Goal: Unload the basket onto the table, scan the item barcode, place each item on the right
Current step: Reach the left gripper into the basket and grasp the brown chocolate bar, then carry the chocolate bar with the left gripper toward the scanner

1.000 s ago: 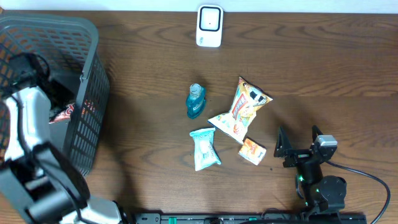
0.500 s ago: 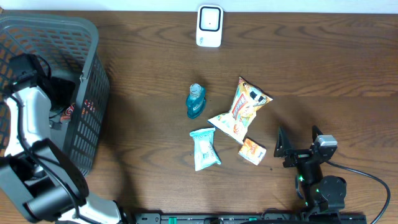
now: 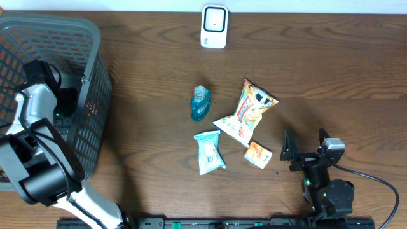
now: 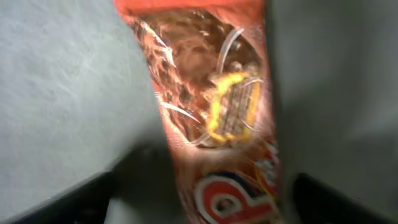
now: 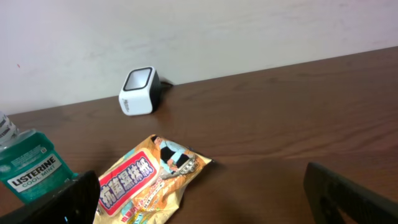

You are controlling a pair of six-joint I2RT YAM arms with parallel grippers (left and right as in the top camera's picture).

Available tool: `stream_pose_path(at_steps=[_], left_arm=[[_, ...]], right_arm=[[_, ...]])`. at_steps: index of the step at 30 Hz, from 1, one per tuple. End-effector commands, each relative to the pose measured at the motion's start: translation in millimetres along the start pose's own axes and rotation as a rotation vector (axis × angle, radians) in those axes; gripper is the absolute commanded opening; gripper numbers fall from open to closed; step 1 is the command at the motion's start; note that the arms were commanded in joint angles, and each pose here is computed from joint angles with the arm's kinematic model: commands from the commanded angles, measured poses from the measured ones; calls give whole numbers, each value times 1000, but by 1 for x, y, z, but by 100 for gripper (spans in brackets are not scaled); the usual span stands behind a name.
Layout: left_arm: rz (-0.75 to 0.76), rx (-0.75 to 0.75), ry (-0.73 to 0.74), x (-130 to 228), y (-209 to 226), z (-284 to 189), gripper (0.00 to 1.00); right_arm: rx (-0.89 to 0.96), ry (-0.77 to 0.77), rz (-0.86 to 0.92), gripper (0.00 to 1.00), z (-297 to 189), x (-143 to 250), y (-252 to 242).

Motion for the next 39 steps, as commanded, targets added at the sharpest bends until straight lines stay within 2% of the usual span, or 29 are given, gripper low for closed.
stream_pose_path(at_steps=[1,3,4,7,11,18,23,25,29,32,34,36,39], left_arm=[[117,-93,112,15,10,35,40],[170,-128,145,19,16,35,12],[192,-141,160,20,19,33,8],[231,-146,165,19,23,23,7],[248,-62,82,5,22,-17,7],[164,227,-243,-25,38,-153,7],[129,404,-432,-10,69,-234,7],[179,505,-454,7,77,-260,7],[499,848,-372,63,76,-306,7],[998,1220,-285,122,72,-340,7],[1313,1417,-252,158,78,-354,7],[1545,1528,-243,186,84,-357,7],[1775,1592,-204,218,86,-347,7]], right_arm=[[2,-3,-9,99,0,0,-1],[2,-3,-9,99,0,0,-1],[2,-3,-9,99,0,0,-1],[2,-3,-9,99,0,0,-1],[2,-3,-9,99,0,0,-1],[2,-3,-9,99,0,0,-1],[2,-3,-9,99,0,0,-1],[2,-3,-9,99,0,0,-1],[2,-3,-9,99,0,0,-1],[2,-3,-9,99,0,0,-1],[2,-3,-9,99,0,0,-1],[2,-3,-9,99,0,0,-1],[2,-3,-9,99,0,0,-1]])
Point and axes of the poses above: each gripper's point midway between its finger pads, its own z axis out along the fingers, its own y axis along the line the jaws close on, x = y × z, the point moved 9 cm from there along -z, back along the fingers, and after that the axes turned 15 degrees about z, right-handed, at the moved point
